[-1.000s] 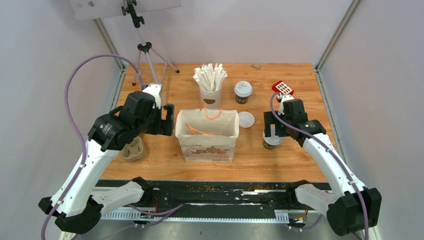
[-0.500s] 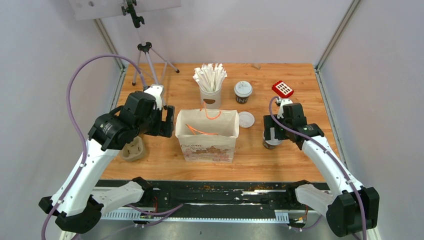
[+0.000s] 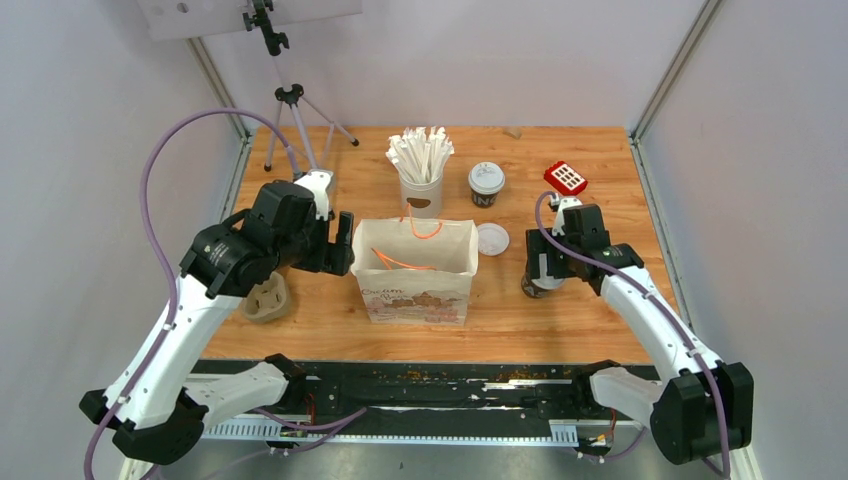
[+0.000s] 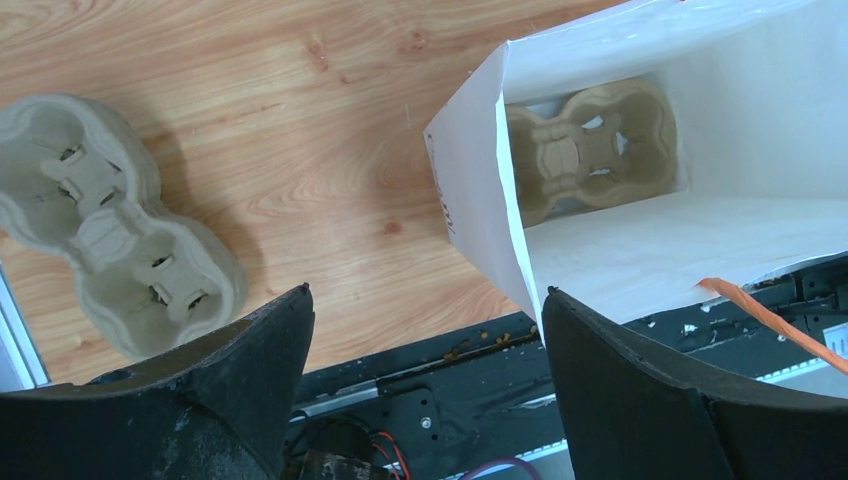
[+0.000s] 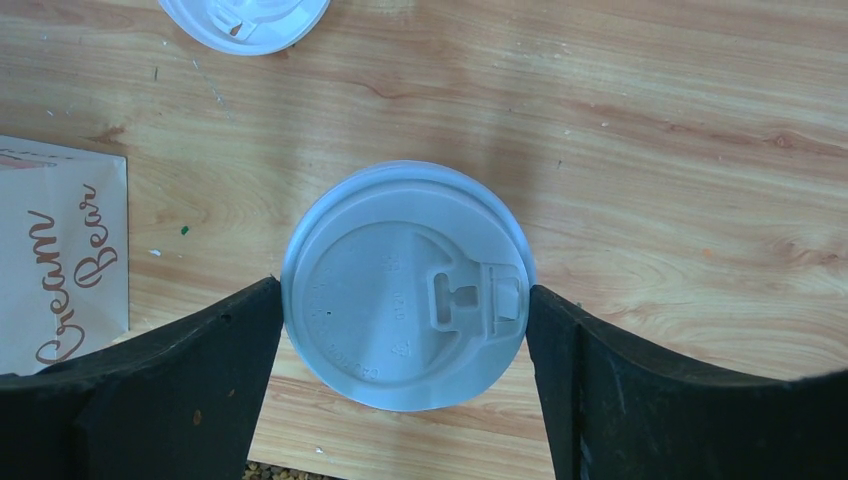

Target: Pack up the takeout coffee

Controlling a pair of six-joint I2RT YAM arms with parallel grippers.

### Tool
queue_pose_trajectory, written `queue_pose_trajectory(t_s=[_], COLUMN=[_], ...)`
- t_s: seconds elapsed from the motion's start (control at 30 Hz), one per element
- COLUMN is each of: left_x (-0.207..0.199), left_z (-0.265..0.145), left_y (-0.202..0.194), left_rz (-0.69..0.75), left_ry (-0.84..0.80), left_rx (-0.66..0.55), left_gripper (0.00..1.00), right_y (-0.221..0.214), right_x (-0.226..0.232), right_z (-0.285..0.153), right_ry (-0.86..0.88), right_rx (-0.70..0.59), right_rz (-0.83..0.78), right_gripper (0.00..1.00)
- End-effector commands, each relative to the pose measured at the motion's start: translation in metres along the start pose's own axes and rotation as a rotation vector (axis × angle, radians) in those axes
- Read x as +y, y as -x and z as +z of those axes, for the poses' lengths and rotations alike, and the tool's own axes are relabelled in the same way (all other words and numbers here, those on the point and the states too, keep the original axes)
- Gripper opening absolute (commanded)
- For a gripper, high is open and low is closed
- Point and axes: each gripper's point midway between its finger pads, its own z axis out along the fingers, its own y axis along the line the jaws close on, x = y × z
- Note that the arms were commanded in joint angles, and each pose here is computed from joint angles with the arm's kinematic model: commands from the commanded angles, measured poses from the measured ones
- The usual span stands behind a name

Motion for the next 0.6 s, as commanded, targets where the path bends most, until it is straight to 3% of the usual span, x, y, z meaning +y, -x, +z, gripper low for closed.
queue_pose_trajectory(t_s=[0.0,0.27,0.57], left_x=[-0.007,-0.009,-0.014], left_z=[0.000,0.001,0.003], left_y=[0.014,0.015,0.017], left_rz=[0.009,0.006,0.004], left_ry=[-0.033,-0.040,-0.063], left_rx=[-0.043,-0.045,-0.049], left_gripper=[0.90,0.89,0.89], right_y=[0.017,0.019,0.032], right_x=[-0.002,0.001,0.006], right_z=[0.001,-0.001,-0.015], right_ry=[-0.009,0.004,0.017], right_rx=[-0.042,-0.044,-0.038], right_rz=[-0.007,-0.009,0.015], right_gripper=[0.88,0.84,0.98])
